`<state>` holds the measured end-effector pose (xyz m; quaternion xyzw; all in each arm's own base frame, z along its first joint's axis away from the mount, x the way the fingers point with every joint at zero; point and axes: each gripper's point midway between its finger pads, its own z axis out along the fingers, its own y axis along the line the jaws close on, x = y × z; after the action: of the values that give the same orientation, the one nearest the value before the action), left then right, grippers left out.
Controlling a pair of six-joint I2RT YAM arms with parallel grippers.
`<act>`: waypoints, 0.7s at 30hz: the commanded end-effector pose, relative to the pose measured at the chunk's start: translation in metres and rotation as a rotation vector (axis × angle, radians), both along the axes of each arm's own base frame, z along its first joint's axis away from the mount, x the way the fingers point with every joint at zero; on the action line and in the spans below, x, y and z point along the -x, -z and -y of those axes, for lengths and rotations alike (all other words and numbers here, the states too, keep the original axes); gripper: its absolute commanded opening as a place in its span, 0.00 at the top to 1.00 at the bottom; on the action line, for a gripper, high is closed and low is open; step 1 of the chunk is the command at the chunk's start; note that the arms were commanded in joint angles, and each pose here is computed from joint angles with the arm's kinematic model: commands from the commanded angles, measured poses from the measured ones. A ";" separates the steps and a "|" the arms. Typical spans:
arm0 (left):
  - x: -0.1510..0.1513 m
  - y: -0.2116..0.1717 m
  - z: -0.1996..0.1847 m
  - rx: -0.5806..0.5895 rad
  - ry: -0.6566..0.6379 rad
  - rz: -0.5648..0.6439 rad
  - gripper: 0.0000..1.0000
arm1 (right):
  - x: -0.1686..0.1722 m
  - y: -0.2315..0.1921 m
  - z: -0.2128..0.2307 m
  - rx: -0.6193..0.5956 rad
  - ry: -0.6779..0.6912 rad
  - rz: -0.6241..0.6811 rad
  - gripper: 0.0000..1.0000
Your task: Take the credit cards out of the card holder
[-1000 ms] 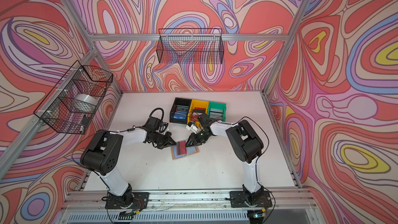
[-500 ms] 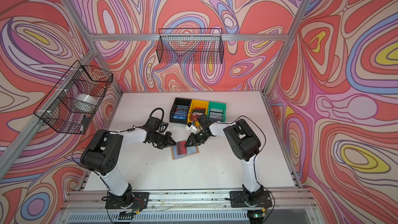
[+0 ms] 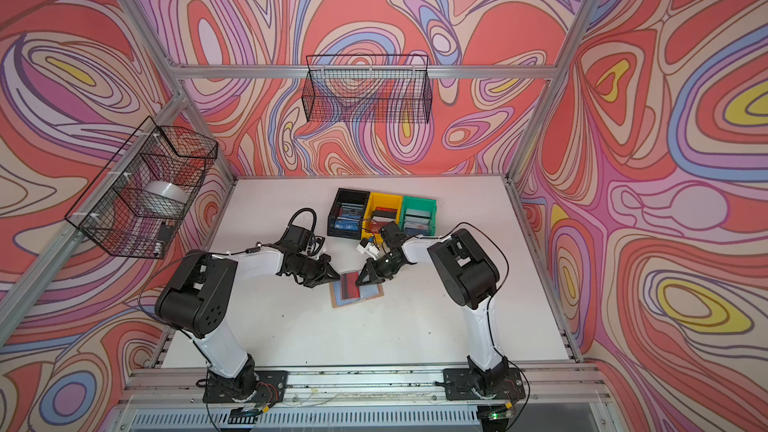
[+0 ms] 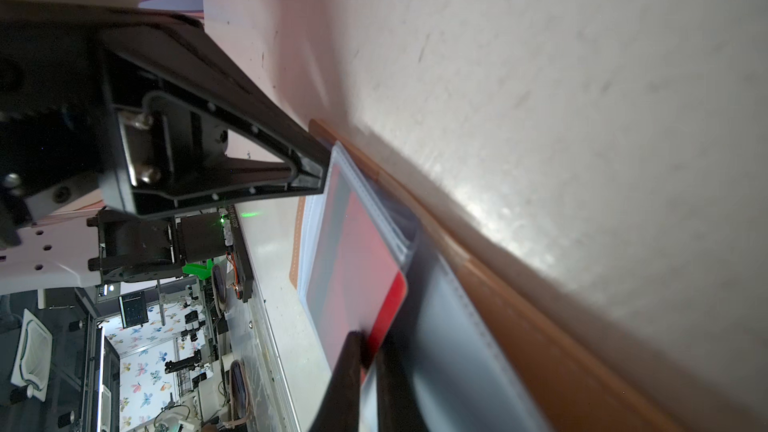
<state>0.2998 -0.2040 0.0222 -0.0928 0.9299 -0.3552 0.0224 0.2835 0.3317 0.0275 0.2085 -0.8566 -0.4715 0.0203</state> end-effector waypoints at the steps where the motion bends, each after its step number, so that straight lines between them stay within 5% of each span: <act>1: 0.014 0.021 -0.011 -0.067 -0.021 -0.070 1.00 | -0.001 -0.002 -0.004 -0.007 -0.018 0.022 0.92; 21: 0.019 0.039 -0.013 -0.081 -0.022 -0.104 1.00 | -0.003 -0.008 0.015 0.055 -0.014 0.057 1.00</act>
<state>0.3000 -0.2086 0.0207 -0.0896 0.9247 -0.3696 0.0165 0.2834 0.3249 0.0308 0.2175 -0.8602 -0.4608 0.0188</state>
